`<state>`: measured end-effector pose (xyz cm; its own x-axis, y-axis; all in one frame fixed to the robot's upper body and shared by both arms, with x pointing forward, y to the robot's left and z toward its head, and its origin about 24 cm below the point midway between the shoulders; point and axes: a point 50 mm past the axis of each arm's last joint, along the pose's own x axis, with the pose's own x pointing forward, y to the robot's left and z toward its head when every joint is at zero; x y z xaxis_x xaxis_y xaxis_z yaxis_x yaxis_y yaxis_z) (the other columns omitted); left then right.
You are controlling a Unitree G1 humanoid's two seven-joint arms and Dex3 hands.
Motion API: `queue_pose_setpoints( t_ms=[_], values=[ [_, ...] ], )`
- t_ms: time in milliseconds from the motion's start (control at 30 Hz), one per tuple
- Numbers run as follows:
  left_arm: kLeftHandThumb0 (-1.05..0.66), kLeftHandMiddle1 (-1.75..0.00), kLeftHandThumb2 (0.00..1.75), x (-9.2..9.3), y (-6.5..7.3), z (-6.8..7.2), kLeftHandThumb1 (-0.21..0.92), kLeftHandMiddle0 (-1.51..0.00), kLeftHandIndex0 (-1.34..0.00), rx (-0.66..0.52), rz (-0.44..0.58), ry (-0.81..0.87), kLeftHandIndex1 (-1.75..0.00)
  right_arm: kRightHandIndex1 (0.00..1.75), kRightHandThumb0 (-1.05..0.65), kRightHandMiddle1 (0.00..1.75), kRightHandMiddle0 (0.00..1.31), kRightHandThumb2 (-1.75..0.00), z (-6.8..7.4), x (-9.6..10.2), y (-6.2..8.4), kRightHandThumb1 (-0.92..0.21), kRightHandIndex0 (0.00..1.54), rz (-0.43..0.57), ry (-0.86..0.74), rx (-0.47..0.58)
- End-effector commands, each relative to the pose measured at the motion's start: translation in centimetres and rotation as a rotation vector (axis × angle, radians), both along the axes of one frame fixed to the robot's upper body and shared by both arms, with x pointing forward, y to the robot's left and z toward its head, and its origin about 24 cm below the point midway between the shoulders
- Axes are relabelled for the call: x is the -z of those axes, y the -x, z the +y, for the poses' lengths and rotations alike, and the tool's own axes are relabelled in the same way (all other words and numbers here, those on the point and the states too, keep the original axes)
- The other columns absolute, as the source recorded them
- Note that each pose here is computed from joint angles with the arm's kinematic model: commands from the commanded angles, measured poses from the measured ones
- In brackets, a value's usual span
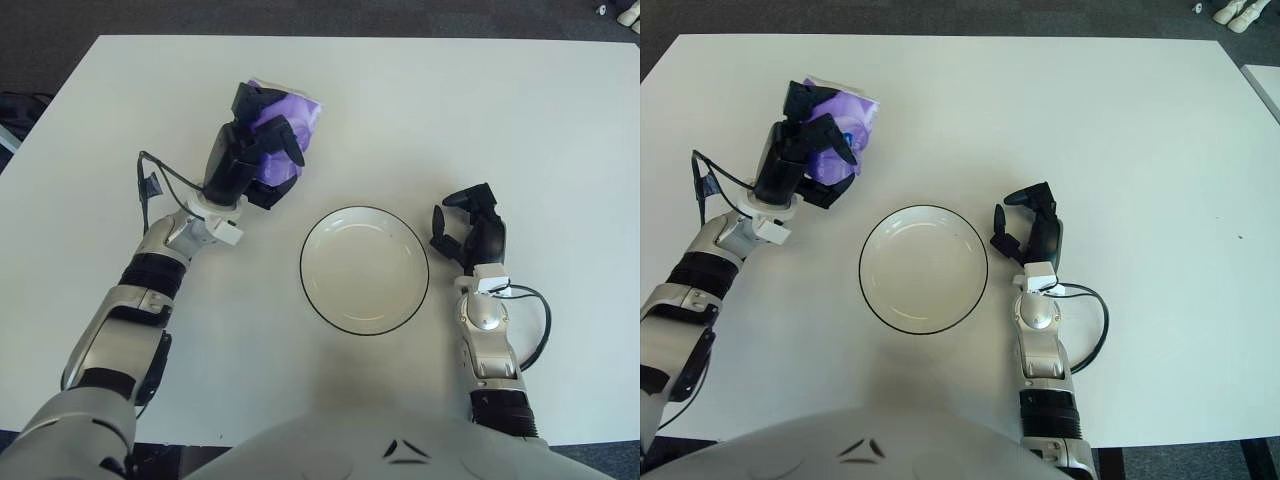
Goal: Put the tissue paper into the plate.
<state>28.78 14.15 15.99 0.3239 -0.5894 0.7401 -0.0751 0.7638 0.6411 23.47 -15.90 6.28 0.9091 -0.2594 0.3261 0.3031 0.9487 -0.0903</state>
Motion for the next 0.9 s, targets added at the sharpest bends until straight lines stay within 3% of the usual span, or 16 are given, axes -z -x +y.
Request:
queue_pose_setpoints(
  t_ms=[0,67,367,533,700,867],
  values=[
    [-0.01,-1.74,1.73,-2.3,6.5,-6.7,-0.05,-0.89,-0.67,0.518,0.074,-0.409,-1.71,1.24,-0.39,1.75,0.35,-0.89,-0.2,2.0,0.8,-0.66,0.61,0.122,0.020,0.023],
    [-0.01,-1.75,1.74,-2.5,6.9,-7.2,-0.07,-0.90,-0.70,0.506,0.080,-0.450,-1.68,1.24,-0.39,1.75,0.34,-0.88,-0.1,2.0,0.9,-0.67,0.60,0.129,0.022,0.023],
    [-0.01,-1.75,1.75,-2.3,4.6,-10.3,-0.11,-0.95,-0.79,0.532,0.005,-0.593,-1.56,1.24,-0.38,1.75,0.32,-0.82,-0.1,2.1,1.0,-0.71,0.59,0.156,0.020,0.020],
    [-0.01,-1.75,1.75,-1.7,5.0,-10.2,-0.10,-0.93,-0.75,0.571,-0.003,-0.594,-1.62,1.23,-0.37,1.75,0.31,-0.80,0.0,2.0,1.1,-0.73,0.57,0.170,0.017,0.031],
    [-0.01,-1.75,1.75,-0.1,5.8,-9.5,-0.08,-0.92,-0.70,0.572,0.001,-0.519,-1.68,1.24,-0.38,1.75,0.31,-0.82,0.0,2.0,1.3,-0.71,0.57,0.162,0.019,0.042],
    [-0.01,-1.75,1.75,0.2,6.1,-9.5,-0.06,-0.91,-0.66,0.588,0.060,-0.452,-1.73,1.25,-0.38,1.75,0.33,-0.84,0.0,2.0,1.4,-0.70,0.57,0.185,0.010,0.052]
  ],
)
